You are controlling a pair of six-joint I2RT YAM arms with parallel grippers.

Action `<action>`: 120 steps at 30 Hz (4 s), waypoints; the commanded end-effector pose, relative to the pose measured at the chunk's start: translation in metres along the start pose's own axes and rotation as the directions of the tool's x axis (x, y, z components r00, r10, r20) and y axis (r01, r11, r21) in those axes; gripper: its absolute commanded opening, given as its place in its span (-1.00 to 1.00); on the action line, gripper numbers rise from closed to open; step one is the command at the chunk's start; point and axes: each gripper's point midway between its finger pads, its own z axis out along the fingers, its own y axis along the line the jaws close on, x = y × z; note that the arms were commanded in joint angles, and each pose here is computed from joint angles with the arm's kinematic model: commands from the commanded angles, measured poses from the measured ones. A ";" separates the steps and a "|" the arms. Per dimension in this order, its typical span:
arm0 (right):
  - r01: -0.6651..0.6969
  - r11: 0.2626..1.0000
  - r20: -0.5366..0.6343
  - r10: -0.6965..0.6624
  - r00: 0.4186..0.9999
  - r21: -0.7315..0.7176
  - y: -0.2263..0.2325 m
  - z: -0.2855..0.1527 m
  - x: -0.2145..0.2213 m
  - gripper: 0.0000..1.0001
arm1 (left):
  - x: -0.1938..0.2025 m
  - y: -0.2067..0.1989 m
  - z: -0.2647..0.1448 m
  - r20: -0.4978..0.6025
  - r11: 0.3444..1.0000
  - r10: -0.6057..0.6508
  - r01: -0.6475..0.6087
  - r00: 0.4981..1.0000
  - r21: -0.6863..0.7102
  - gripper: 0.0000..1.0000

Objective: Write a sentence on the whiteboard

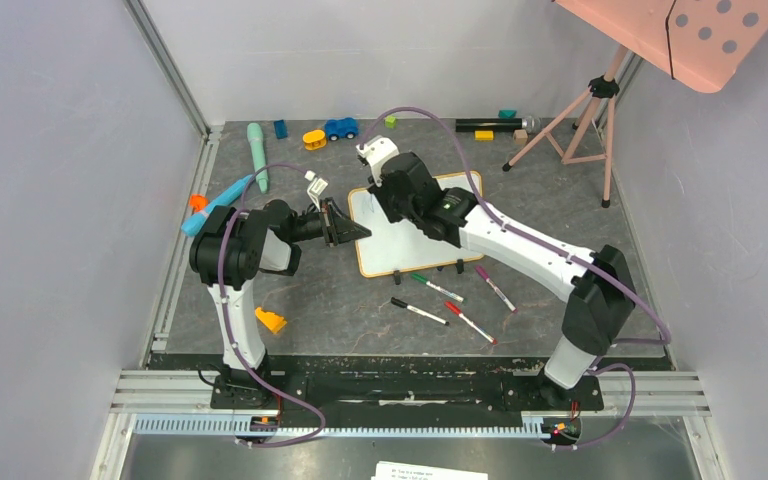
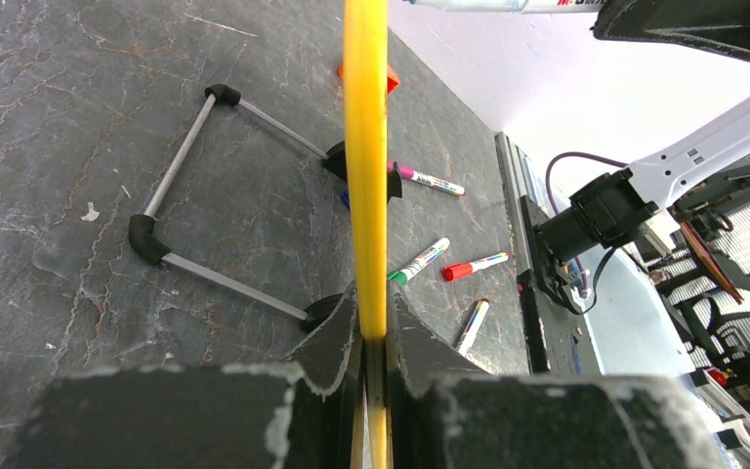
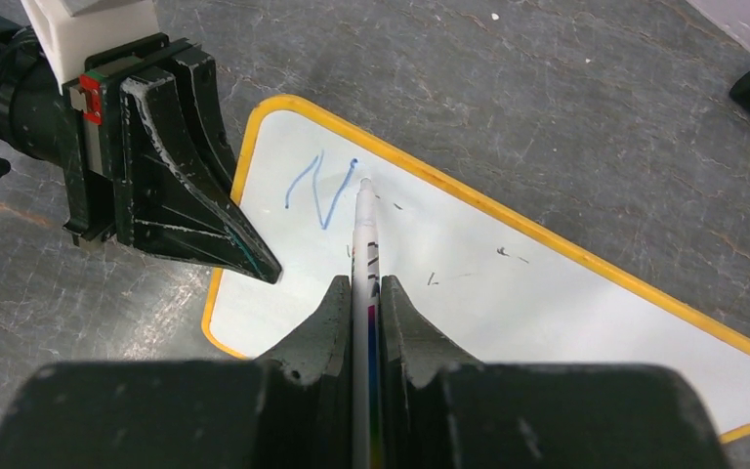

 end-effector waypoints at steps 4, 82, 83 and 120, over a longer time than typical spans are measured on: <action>-0.022 1.000 0.062 0.023 0.998 -0.006 -0.006 -0.020 -0.006 -1.00 | -0.014 -0.013 0.002 0.015 0.982 0.181 -0.181 0.983 0.049 -0.91; -0.009 0.991 -0.018 0.012 1.000 0.130 -0.028 -0.008 0.017 -1.00 | -0.013 -0.014 0.002 0.015 0.982 0.180 -0.180 0.984 0.048 -0.91; -0.010 0.991 -0.019 0.012 1.000 0.132 -0.029 -0.008 0.017 -1.00 | -0.013 -0.014 0.002 0.015 0.983 0.177 -0.178 0.984 0.047 -0.91; -0.020 0.991 0.010 0.019 1.000 0.134 -0.031 0.000 -0.004 -1.00 | -0.013 -0.014 0.002 0.015 0.983 0.178 -0.179 0.984 0.049 -0.92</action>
